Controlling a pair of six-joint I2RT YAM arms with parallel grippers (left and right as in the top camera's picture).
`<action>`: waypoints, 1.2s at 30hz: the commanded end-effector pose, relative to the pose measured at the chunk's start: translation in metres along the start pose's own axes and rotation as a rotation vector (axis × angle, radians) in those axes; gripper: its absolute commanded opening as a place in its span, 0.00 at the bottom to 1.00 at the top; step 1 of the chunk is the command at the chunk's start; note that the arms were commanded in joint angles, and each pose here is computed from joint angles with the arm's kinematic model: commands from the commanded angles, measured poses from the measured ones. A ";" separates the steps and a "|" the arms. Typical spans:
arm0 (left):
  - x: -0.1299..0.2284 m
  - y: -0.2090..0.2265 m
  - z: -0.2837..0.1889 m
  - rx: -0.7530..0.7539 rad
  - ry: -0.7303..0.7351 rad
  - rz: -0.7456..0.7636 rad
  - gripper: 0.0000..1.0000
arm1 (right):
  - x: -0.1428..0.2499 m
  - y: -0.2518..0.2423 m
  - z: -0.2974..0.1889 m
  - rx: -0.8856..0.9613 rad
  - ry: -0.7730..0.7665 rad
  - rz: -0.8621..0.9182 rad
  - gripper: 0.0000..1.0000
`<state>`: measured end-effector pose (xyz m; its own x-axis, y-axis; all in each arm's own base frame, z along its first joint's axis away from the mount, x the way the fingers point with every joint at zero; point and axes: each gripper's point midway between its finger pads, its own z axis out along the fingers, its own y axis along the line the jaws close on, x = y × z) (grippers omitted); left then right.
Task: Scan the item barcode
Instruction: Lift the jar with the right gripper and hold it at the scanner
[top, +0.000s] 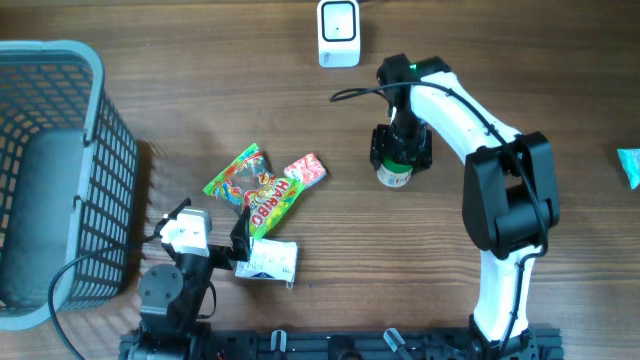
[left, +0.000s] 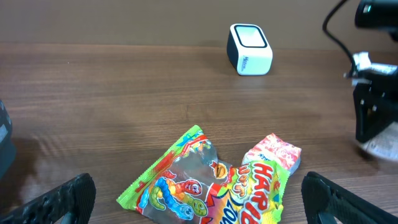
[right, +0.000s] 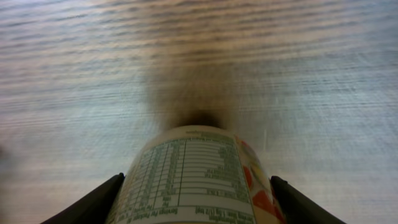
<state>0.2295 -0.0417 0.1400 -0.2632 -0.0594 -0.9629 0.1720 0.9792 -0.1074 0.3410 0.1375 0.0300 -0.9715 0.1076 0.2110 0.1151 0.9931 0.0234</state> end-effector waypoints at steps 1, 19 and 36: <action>0.002 -0.002 0.001 0.012 0.001 -0.009 1.00 | 0.008 0.025 -0.023 -0.128 0.050 -0.055 0.67; 0.002 -0.002 0.001 0.012 0.001 -0.009 1.00 | 0.098 0.027 -0.140 -0.310 0.003 -0.195 0.62; 0.002 -0.002 0.001 0.012 0.001 -0.009 1.00 | -0.040 0.025 -0.258 -0.255 -0.966 -0.131 0.60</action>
<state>0.2295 -0.0417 0.1399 -0.2636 -0.0594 -0.9628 0.1720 0.9792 -0.1075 0.4036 0.1496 0.2988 -0.7394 0.0965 -0.6663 -0.1253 0.9526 0.2771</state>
